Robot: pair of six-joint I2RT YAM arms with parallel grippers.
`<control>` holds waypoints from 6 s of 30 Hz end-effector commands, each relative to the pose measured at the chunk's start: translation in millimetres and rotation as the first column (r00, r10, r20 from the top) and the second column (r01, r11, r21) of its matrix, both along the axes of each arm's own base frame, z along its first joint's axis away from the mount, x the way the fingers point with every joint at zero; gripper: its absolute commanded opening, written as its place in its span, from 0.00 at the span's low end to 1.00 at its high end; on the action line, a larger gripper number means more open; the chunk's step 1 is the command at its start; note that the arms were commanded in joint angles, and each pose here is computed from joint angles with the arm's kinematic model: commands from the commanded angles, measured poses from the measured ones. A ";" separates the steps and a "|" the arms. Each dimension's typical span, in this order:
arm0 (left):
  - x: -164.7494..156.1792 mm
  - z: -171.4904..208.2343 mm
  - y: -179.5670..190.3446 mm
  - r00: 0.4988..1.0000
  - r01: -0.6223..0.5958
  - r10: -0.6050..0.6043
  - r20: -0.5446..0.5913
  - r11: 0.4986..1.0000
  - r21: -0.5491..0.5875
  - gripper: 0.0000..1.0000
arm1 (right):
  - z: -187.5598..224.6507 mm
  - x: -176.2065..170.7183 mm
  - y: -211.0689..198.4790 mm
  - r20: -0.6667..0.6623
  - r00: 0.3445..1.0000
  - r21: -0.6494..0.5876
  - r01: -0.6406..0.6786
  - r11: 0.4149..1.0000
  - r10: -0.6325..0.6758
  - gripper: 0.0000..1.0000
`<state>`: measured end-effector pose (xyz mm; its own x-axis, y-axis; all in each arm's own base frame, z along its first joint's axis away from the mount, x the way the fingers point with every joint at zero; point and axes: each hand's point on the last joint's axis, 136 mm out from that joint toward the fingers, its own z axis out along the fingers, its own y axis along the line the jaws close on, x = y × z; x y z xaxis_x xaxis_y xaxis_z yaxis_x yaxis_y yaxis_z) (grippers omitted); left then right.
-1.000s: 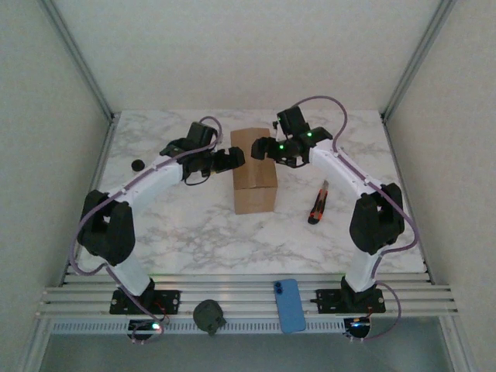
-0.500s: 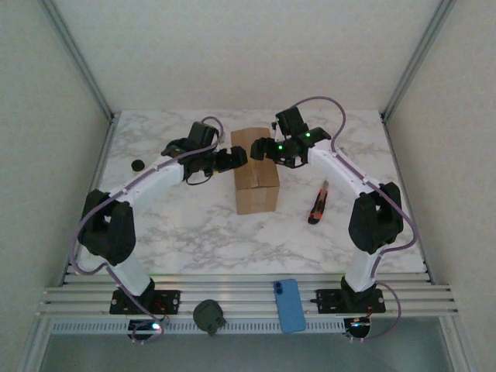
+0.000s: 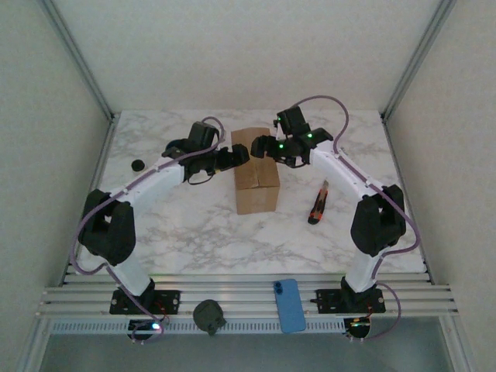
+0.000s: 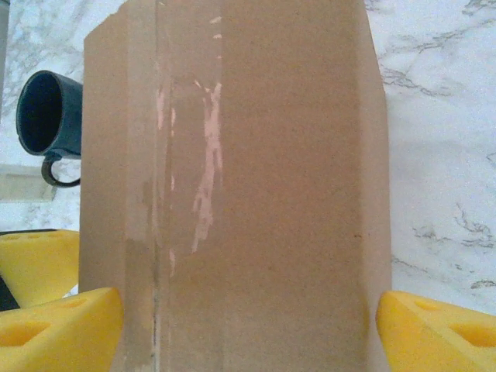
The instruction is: Unpack the express box
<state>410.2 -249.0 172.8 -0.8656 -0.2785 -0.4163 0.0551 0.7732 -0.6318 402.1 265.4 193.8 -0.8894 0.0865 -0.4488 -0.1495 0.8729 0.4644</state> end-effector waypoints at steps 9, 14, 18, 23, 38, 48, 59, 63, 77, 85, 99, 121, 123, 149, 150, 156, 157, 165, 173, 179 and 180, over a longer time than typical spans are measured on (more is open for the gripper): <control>-5.4 -26.8 0.4 0.999 -0.025 0.025 -0.039 1.000 -0.001 0.94 | 3.4 -6.2 -2.6 0.009 1.000 0.008 0.026 1.000 -0.026 0.84; -10.4 -52.4 15.5 0.994 -0.069 0.075 -0.082 0.994 0.081 0.93 | 0.4 -8.3 -2.8 0.001 1.000 -0.005 0.022 1.000 -0.022 0.83; -16.2 -71.2 27.1 0.988 -0.095 0.111 -0.109 0.986 0.139 0.93 | -2.6 -10.6 -0.6 0.000 1.000 -0.048 0.010 0.999 -0.010 0.83; -23.3 -84.7 31.6 0.984 -0.101 0.122 -0.129 0.982 0.157 0.92 | -3.4 -13.8 4.9 0.004 1.000 -0.105 -0.007 0.994 0.007 0.84; -28.5 -98.0 29.8 0.984 -0.085 0.106 -0.142 0.985 0.148 0.92 | -37.1 -8.3 7.7 -0.053 0.999 -0.234 -0.010 0.972 -0.002 0.84; -26.3 -90.4 23.8 0.988 -0.070 0.085 -0.131 0.991 0.118 0.92 | -61.7 -13.9 -9.7 -0.095 0.995 -0.427 -0.023 0.904 -0.019 0.83; -20.3 -72.2 14.9 0.993 -0.049 0.056 -0.103 0.996 0.077 0.92 | -64.9 -16.5 -14.2 -0.128 0.992 -0.480 -0.067 0.875 0.005 0.82; -17.6 -57.4 9.2 0.997 -0.032 0.035 -0.076 0.998 0.045 0.92 | -68.6 -21.7 1.9 -0.164 0.985 -0.403 -0.109 0.909 0.045 0.83; -10.6 -42.9 0.8 0.999 -0.019 0.019 -0.045 1.000 0.000 0.92 | -53.1 -39.1 0.6 -0.155 0.984 -0.234 -0.119 0.965 0.083 0.83; -4.7 -33.6 -1.1 0.999 -0.032 0.032 -0.030 0.999 -0.019 0.92 | -48.3 -54.5 -7.2 -0.144 0.984 -0.221 -0.131 0.966 0.101 0.84; 15.8 -6.5 4.0 0.998 -0.063 0.063 0.025 0.997 -0.033 0.95 | -61.3 -63.7 -12.2 -0.174 0.978 -0.240 -0.159 0.958 0.119 0.83; 16.6 -32.0 8.7 0.999 -0.042 0.042 -0.033 0.999 0.005 0.97 | -58.9 -59.5 -31.2 -0.148 0.985 -0.427 -0.140 0.893 0.084 0.73; 15.3 -37.5 8.4 0.998 -0.039 0.039 -0.043 0.999 0.008 0.97 | -58.2 -59.1 -29.1 -0.147 0.985 -0.439 -0.145 0.887 0.089 0.71; 3.3 -77.1 7.6 0.993 -0.032 0.037 -0.109 0.998 0.047 0.96 | -26.6 -44.9 -47.8 0.017 1.000 -0.714 0.001 0.700 0.016 0.58; 3.0 -77.9 7.3 0.993 -0.031 0.036 -0.112 0.998 0.048 0.96 | -26.0 -44.8 -46.4 0.025 1.000 -0.703 0.006 0.711 0.016 0.59; 0.0 -85.6 1.5 0.991 -0.021 0.028 -0.131 0.998 0.056 0.96 | -30.1 -45.3 -43.5 0.011 1.000 -0.568 0.012 0.823 -0.006 0.64; -0.6 -86.4 0.2 0.991 -0.019 0.026 -0.135 0.998 0.057 0.96 | -29.5 -44.8 -46.0 0.010 1.000 -0.558 0.019 0.830 -0.016 0.67; 0.0 -82.1 -7.9 0.991 -0.007 0.017 -0.132 0.997 0.077 0.96 | -19.8 -37.9 -55.6 0.023 0.999 -0.597 0.033 0.801 -0.025 0.85; 0.9 -75.4 -8.0 0.992 -0.009 0.021 -0.125 0.996 0.091 0.96 | -7.2 -33.4 -64.7 0.056 0.998 -0.670 0.061 0.740 -0.031 0.81; 2.3 -81.9 -8.3 0.990 -0.008 0.022 -0.138 0.995 0.099 0.96 | -10.0 -33.4 -71.7 0.060 0.998 -0.728 0.069 0.682 -0.037 0.68; 1.8 -83.9 -8.4 0.990 -0.005 0.019 -0.142 0.995 0.100 0.96 | -10.2 -33.1 -71.8 0.061 0.997 -0.734 0.069 0.676 -0.035 0.64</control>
